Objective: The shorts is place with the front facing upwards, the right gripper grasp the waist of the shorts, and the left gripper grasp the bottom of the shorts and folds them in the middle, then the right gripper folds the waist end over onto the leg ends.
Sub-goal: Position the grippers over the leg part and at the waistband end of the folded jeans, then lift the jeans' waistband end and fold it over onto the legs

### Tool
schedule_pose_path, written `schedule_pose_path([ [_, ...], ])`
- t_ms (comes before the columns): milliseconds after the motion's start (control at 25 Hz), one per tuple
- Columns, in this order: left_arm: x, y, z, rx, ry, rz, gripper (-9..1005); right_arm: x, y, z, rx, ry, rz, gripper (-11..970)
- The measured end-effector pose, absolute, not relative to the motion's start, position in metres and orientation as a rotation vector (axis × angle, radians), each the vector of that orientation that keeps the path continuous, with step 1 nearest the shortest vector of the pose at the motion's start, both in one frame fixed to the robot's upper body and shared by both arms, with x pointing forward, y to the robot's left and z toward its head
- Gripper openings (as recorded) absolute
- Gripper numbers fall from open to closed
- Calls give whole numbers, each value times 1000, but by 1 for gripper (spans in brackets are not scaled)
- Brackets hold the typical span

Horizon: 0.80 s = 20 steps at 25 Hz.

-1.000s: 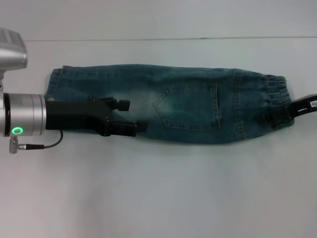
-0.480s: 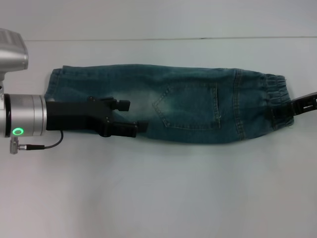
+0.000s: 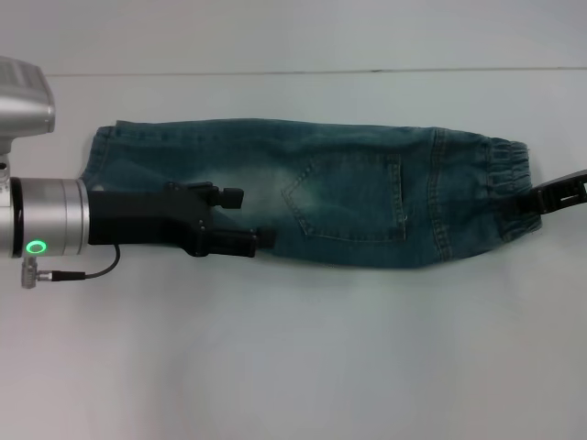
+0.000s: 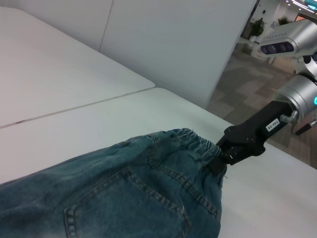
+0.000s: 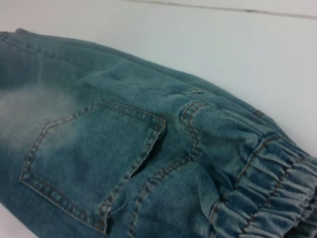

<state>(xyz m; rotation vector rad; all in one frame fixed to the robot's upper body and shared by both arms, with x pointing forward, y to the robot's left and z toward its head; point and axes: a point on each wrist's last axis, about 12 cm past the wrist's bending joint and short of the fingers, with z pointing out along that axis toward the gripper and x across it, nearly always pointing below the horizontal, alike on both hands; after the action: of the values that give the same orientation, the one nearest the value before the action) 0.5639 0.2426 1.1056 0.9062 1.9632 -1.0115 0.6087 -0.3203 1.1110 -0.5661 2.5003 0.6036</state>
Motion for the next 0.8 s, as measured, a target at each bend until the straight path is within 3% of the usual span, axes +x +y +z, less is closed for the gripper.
schedule_pose_path([
  [80,564,240,1106,907,1960,-1014,884,609,-320,1111,-566,2500,603,331],
  [280,570,231,1108,860,1915,-1006,822,609,-324,1114,-553,2503,601,101],
  [480,578,217,1108,793,1806,-1013,760,611,-333,1123,-531,2507,596,65],
  [600,588,203,1104,655,1622,-978,723,612,-336,1132,-533,2507,600,58],
  [800,599,184,1092,562,1477,-799,603,614,-334,1153,-545,2506,620,59],
])
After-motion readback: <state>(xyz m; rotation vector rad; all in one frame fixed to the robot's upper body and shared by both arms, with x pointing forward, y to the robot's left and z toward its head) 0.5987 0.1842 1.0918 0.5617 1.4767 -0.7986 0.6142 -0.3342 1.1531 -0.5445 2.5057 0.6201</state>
